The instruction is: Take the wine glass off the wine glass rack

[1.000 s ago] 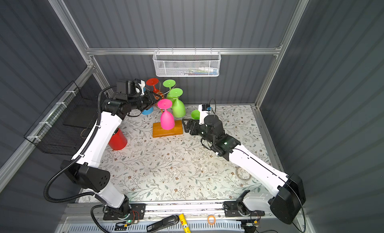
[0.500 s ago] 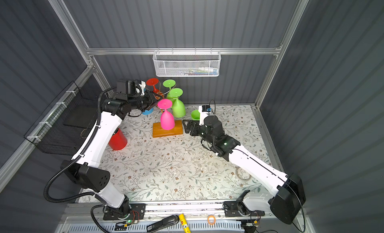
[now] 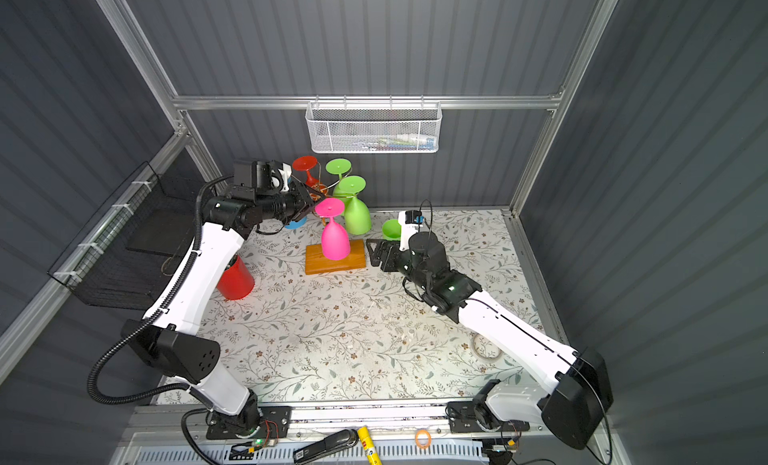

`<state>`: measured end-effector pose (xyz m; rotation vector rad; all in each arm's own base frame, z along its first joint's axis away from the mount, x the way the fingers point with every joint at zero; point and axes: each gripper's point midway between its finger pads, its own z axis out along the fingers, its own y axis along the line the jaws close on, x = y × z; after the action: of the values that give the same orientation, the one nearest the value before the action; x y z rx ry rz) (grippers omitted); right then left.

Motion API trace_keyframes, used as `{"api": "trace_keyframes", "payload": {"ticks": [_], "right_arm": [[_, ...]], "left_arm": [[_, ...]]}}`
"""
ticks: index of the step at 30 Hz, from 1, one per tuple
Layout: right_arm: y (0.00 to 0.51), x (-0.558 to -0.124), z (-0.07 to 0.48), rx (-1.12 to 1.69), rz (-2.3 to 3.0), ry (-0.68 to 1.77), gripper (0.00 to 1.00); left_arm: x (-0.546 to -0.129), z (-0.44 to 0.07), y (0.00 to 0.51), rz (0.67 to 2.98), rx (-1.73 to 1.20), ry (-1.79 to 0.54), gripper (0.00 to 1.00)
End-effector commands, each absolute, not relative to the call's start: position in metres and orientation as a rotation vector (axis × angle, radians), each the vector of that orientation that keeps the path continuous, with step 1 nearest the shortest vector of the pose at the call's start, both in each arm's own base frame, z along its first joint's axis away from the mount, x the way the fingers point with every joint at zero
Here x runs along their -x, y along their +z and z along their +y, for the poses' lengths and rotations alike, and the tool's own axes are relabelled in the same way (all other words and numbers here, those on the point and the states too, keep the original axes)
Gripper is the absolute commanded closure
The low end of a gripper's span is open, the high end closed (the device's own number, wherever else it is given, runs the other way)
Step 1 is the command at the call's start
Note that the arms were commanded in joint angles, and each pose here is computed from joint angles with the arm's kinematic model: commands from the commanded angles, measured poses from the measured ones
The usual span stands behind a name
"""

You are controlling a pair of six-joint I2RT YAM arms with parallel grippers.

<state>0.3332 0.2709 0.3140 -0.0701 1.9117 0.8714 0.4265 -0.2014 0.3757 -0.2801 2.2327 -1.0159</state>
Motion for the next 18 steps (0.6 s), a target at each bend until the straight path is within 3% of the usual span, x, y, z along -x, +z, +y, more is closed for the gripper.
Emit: {"api": "trace_keyframes", "payload": {"ticks": [1,10,18], "right_arm": [[0.32,-0.331,0.269,0.07,1.883,0.871,0.17],[0.319,-0.331,0.268,0.068,1.884,0.868,0.17],[0.317,-0.331,0.268,0.067,1.888,0.867,0.17]], "left_arm": [[-0.419,-0.199,0.383,2.231,0.267,-1.03,0.59],[-0.412,-0.201,0.39,2.217,0.257,-1.08,0.59],[-0.41,-0.203,0.393,2.202,0.271,-1.152,0.67]]}}
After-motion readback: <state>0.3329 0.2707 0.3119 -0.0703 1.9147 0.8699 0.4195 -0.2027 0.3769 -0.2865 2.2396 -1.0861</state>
